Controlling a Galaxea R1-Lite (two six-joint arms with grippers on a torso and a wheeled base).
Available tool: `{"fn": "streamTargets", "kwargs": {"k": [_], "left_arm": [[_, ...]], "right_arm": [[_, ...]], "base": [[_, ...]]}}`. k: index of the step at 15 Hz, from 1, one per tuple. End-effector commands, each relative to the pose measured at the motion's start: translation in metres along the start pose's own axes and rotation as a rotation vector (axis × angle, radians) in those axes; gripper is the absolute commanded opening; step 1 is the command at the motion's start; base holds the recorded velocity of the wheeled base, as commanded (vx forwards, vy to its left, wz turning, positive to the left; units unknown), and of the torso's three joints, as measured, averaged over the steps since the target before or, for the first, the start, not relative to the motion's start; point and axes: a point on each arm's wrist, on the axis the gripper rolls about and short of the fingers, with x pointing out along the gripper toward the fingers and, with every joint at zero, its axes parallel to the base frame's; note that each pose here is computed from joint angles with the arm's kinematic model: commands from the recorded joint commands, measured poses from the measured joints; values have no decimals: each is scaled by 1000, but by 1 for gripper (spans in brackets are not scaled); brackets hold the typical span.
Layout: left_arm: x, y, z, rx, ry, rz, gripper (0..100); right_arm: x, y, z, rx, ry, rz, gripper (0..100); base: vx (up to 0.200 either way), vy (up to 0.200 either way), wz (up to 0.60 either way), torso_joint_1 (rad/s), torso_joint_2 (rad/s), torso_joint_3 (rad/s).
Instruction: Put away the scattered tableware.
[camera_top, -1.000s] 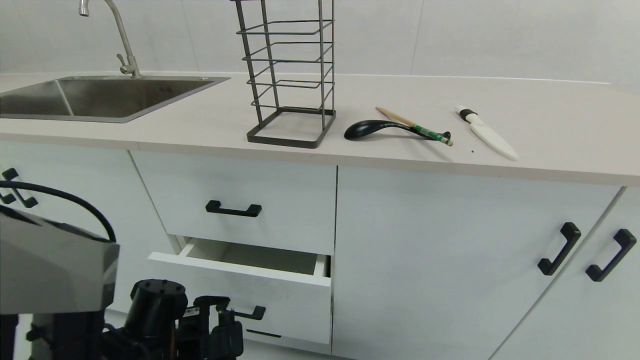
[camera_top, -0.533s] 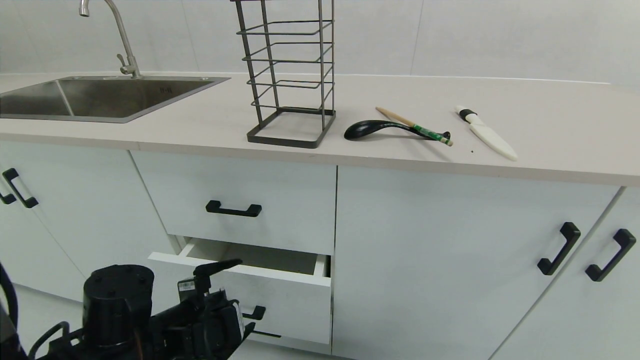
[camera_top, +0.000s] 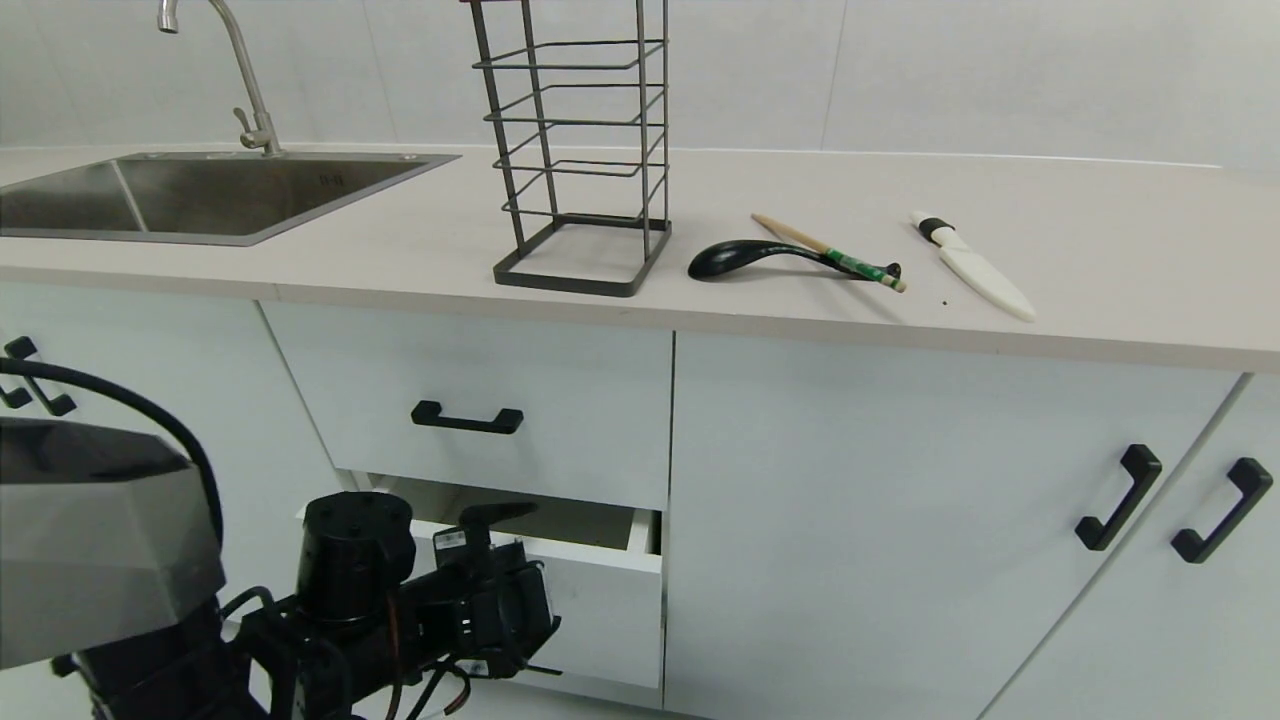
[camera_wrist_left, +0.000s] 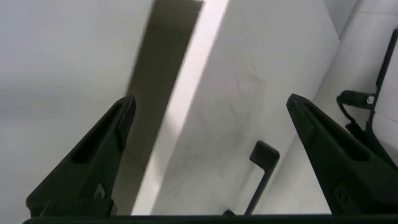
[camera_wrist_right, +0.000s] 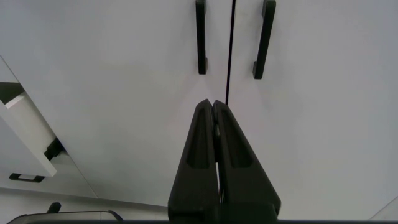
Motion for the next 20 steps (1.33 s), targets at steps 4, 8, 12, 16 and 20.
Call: {"fn": "streamTargets", "kwargs": {"k": [4, 8, 12, 16, 20], "left_arm": [[20, -11, -26, -26, 78, -56, 100], [15, -18, -29, -20, 94, -88, 100], [-35, -44, -15, 8, 78, -172, 100], [-51, -34, 15, 62, -63, -89, 100], [-51, -42, 25, 90, -109, -133, 100]], "right_arm": [[0, 0, 0, 0, 1, 0, 0], [0, 0, 0, 0, 1, 0, 0], [0, 0, 0, 0, 1, 0, 0], [0, 0, 0, 0, 1, 0, 0], [0, 0, 0, 0, 1, 0, 0]], "base": [[0, 0, 0, 0, 0, 0], [0, 0, 0, 0, 0, 0], [0, 0, 0, 0, 0, 0], [0, 0, 0, 0, 0, 0], [0, 0, 0, 0, 0, 0]]}}
